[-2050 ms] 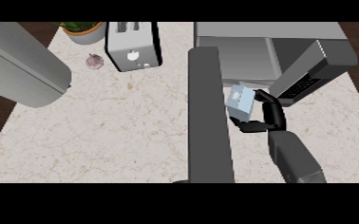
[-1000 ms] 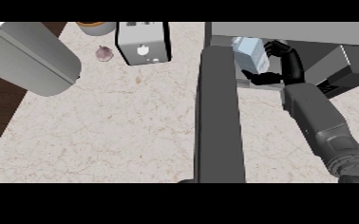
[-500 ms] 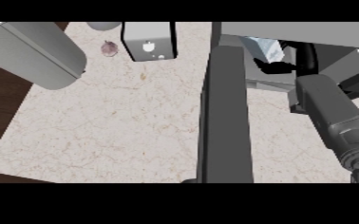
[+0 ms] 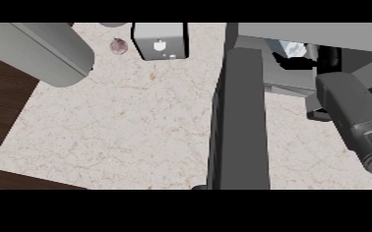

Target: Pick up the milk, place it into the microwave and close the microwave

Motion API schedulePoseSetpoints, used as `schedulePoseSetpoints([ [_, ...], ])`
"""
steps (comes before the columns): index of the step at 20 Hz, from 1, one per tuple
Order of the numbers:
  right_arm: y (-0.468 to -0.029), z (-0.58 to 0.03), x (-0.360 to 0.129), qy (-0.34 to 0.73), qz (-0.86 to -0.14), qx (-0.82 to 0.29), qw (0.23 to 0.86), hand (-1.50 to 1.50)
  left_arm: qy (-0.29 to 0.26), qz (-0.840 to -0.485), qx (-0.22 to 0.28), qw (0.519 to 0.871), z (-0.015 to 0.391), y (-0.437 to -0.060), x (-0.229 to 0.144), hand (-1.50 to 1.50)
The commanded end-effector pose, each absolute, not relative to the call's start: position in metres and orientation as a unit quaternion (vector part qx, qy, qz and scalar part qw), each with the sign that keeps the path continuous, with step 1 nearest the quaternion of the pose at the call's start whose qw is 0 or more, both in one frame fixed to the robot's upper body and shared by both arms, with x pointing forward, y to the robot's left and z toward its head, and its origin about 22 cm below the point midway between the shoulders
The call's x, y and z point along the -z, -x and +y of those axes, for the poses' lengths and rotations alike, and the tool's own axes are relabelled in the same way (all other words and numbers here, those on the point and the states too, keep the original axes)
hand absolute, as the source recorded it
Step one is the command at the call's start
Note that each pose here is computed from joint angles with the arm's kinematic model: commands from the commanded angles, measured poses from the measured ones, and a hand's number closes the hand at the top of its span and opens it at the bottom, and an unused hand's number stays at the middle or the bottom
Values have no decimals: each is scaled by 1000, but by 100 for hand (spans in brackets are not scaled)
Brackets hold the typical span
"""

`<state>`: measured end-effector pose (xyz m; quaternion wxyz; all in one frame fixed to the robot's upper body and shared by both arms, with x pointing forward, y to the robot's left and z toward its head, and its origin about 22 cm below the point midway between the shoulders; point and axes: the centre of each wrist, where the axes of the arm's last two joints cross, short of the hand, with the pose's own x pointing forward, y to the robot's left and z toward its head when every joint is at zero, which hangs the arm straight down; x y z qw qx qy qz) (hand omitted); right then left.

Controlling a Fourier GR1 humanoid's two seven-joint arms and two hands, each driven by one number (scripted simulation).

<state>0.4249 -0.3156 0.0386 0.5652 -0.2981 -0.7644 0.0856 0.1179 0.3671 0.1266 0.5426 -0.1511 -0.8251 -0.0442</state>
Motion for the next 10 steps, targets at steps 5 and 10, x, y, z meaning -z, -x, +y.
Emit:
schedulePoseSetpoints([
  [5, -427, -326, -49, 311, -765, -79, 558, 150, 154, -824, 49, 543, 368, -127, -129, -150],
  [10, -428, -333, -57, 320, -761, -69, 560, 150, 142, -825, 58, 544, 374, -128, -128, -150],
])
